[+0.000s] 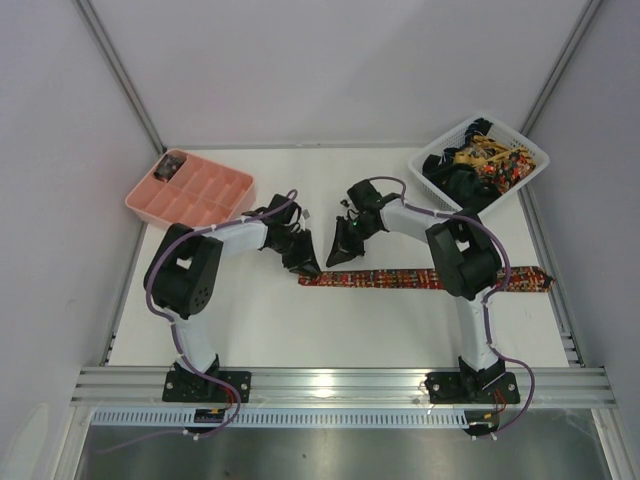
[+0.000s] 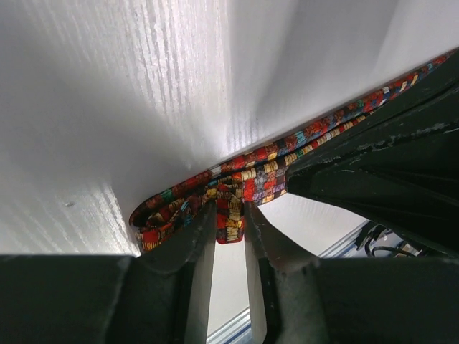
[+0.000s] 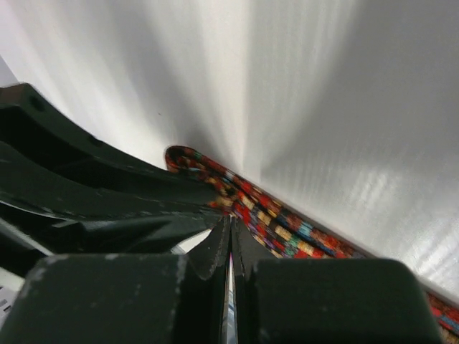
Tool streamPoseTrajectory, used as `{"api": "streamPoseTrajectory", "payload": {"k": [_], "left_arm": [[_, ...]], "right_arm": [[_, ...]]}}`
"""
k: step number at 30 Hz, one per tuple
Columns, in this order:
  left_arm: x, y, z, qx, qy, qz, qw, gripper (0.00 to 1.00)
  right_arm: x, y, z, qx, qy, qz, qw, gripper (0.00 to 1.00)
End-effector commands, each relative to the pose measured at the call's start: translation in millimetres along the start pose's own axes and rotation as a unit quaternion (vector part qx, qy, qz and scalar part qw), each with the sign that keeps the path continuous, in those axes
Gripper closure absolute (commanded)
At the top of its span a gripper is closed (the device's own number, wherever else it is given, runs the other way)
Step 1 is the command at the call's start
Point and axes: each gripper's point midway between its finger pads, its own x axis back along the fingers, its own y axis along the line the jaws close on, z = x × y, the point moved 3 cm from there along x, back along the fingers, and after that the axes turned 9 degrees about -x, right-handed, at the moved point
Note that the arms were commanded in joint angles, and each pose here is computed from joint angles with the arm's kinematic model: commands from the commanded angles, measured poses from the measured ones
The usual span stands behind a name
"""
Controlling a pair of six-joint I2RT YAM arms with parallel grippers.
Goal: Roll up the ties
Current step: Roll the tie
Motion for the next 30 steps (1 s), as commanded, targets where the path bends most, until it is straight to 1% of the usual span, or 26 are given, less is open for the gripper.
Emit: {"api": "streamPoseTrajectory", "payload": {"k": [1,2,3,5,9,12,16,22,26,30], "left_arm": [[-5,-3,-2,-0.027,-0.016,0.021,0.999,0.71],[-6,-2,0,-0.028,-0.02,0.022,0.999,0.71],[-7,-1,1,-0.028,-0.023,0.023,0.999,0.7],[-9,0,6,-0.025,-0.02,0.031,0.999,0.68],[-10,-2,5,-0.028,-0.04,0.043,0.998,0.69],[-10,0,8,-0.035,-0.039,0.042,0.998,0.69],[-7,3,9,-0.047,-0.048,0.033,0.997,0.68],[-8,4,10,-0.051,-0.052,0.032,0.997,0.68],[-8,4,9,-0.051,-0.053,0.033,0.997,0.68],[-6,2,6,-0.055,-0.057,0.033,0.996,0.67]], "right_arm": [[6,25,-9,0.029,0.011,-0.028,0.999,0.96],[1,20,-7,0.019,0.027,-0.02,0.999,0.96],[2,30,-10,0.027,0.029,-0.029,0.999,0.96],[1,33,-9,0.022,0.038,-0.03,0.999,0.96],[0,33,-4,0.004,0.049,-0.039,0.998,0.96],[-1,30,-1,0.004,0.064,-0.045,0.997,0.96],[-7,22,5,-0.007,0.094,-0.035,0.995,0.96],[-17,17,24,0.004,0.122,-0.016,0.992,0.96],[-26,11,30,0.007,0.131,-0.006,0.991,0.96],[-29,2,27,0.007,0.12,0.008,0.993,0.96]]}}
